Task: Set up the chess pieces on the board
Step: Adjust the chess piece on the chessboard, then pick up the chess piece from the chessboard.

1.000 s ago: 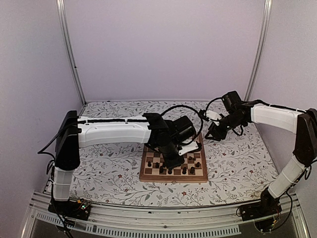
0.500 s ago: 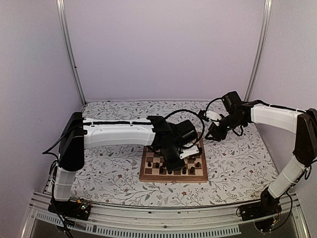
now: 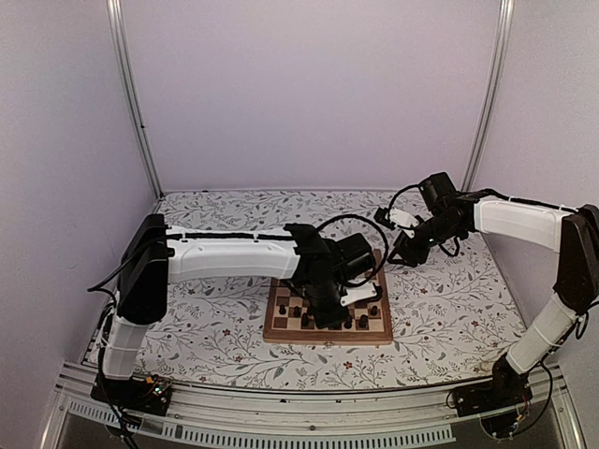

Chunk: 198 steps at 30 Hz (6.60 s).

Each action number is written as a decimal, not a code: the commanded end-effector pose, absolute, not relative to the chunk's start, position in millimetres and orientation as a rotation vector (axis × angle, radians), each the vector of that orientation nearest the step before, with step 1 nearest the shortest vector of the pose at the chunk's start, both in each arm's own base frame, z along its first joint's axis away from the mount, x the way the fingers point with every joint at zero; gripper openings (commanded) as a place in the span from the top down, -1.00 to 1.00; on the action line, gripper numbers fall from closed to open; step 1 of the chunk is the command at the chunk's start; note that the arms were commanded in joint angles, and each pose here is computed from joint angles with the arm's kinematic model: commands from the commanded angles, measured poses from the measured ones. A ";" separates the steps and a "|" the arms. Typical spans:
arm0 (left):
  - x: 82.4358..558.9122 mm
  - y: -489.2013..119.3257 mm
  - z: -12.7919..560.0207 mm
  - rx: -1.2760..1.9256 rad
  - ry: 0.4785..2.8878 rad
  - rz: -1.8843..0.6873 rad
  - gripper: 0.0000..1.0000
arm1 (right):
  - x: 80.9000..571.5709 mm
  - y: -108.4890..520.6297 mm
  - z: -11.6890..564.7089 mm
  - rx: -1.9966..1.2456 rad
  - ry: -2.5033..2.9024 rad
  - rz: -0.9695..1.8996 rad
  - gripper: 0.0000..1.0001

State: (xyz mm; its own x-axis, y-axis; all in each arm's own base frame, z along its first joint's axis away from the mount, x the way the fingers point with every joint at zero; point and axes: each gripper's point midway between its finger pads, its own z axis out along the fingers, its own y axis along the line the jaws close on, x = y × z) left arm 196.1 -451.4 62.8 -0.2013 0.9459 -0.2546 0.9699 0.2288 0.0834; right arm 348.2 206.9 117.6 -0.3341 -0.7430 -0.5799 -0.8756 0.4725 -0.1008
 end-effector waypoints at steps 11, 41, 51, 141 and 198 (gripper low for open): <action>190.4 -463.7 71.5 1.809 2.220 -0.154 0.41 | 345.0 206.6 117.6 -1.329 2.166 0.339 -0.08; 224.7 -419.7 104.9 1.573 2.282 -0.187 0.21 | 342.3 208.1 110.4 -1.340 2.189 0.366 -0.09; 213.9 -421.4 85.9 1.630 2.325 -0.257 0.23 | 342.0 208.1 106.4 -1.346 2.199 0.369 -0.09; 285.4 -398.3 196.2 1.057 2.104 -0.446 0.05 | 281.9 272.4 35.1 -1.728 2.211 0.433 0.08; 302.5 -373.1 192.4 0.738 2.099 -0.799 0.00 | 266.9 273.6 36.0 -1.977 1.983 0.424 0.72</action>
